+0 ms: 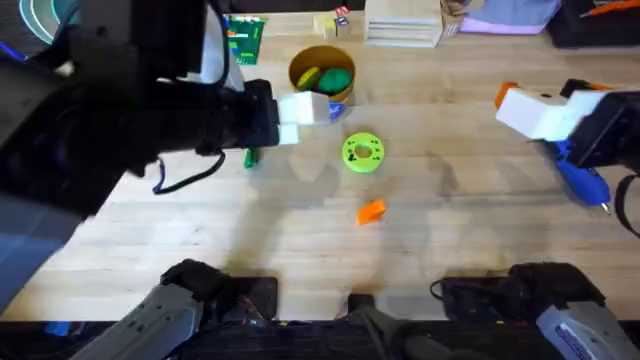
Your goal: Pick up the gripper from the table and insert it into the empty holder that is missing its gripper. Then pick up a screw, insert it into the mounting hole, and use the screwdriver to tighten it. Finally, clean up the table by picking up the vegetable and placing it into the bucket.
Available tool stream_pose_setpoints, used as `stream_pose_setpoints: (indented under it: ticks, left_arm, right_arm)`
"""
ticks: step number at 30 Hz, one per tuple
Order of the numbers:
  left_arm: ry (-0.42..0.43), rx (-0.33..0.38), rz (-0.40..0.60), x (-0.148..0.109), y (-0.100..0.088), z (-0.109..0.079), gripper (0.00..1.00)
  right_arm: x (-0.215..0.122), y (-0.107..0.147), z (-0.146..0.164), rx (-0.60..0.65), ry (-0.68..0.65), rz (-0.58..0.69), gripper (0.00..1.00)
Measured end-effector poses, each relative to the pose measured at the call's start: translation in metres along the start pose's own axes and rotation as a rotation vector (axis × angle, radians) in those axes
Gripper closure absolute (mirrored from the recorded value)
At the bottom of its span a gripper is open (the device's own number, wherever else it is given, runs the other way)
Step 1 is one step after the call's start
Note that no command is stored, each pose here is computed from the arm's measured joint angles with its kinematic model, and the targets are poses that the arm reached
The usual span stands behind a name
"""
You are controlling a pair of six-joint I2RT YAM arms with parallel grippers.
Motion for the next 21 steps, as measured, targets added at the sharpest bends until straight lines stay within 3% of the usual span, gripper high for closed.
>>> stream_pose_setpoints:
  ticks: [6, 9, 16, 21]
  left_arm:
    - [0.170, 0.092, -0.140, -0.029, -0.009, -0.037, 0.008]
    - [0.215, 0.107, -0.192, -0.038, -0.014, -0.045, 0.008]
    - [0.215, 0.087, -0.157, -0.038, -0.007, -0.044, 0.008]
    - [0.222, 0.229, -0.195, -0.037, -0.013, -0.050, 0.009]
  right_arm:
    - [0.000, 0.000, 0.000, 0.000, 0.000, 0.000, 0.010]
    - [0.000, 0.000, 0.000, 0.000, 0.000, 0.000, 0.010]
    - [0.000, 0.000, 0.000, 0.000, 0.000, 0.000, 0.009]
    - [0.000, 0.000, 0.000, 0.000, 0.000, 0.000, 0.010]
Point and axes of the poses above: each hand's point on the last joint's axis, 136 mm out from that joint toward the fingers, its own x axis out along the fingers, its own z axis along the line the jaws close on, y = z × x, the point moved 4 cm from there along -x, back along the fingers, and after that the axes turned 12 degrees about x, right-handed, at the moved point
